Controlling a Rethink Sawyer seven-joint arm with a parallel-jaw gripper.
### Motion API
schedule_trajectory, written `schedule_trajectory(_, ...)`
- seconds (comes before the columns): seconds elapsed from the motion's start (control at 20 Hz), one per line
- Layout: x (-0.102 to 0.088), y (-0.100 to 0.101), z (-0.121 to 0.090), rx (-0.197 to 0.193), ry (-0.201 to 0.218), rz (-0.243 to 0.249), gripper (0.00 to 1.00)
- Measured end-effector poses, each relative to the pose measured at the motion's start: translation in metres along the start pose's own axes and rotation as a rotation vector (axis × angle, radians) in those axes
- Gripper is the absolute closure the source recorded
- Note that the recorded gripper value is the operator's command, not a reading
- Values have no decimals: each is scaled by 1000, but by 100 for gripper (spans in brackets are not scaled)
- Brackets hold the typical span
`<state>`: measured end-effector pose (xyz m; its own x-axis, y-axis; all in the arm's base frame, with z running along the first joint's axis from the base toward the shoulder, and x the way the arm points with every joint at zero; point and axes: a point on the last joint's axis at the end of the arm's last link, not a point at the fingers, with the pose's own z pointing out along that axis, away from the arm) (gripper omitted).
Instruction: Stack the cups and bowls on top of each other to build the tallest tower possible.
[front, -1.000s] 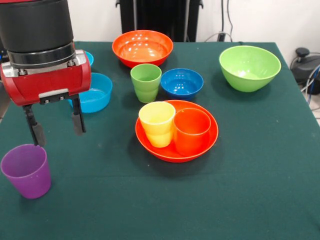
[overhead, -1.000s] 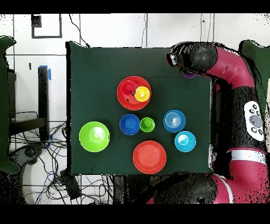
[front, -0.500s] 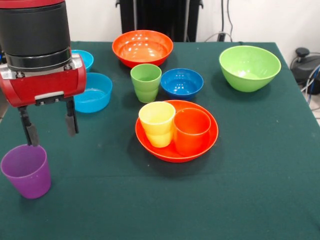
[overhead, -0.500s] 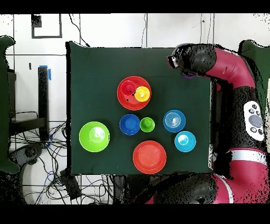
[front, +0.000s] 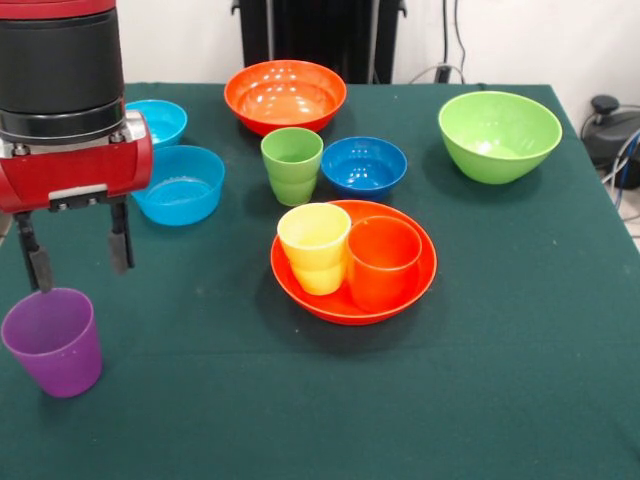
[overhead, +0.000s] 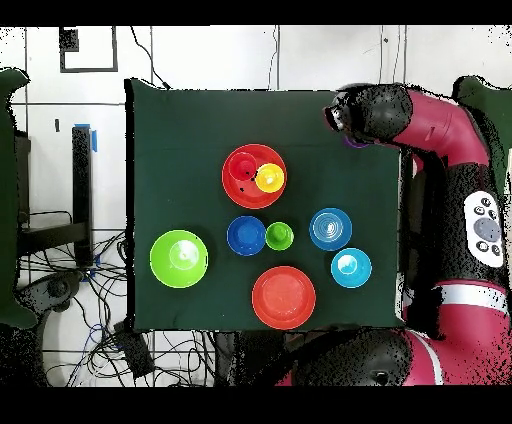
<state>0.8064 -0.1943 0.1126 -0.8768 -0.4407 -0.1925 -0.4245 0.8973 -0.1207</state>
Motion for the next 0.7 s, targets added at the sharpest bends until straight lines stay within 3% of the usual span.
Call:
schedule_trajectory(0.4, 5, -12, 3, 8, -4, 15, 0)
schedule_trajectory(0.7, 14, -11, 21, -21, 0, 32, 0)
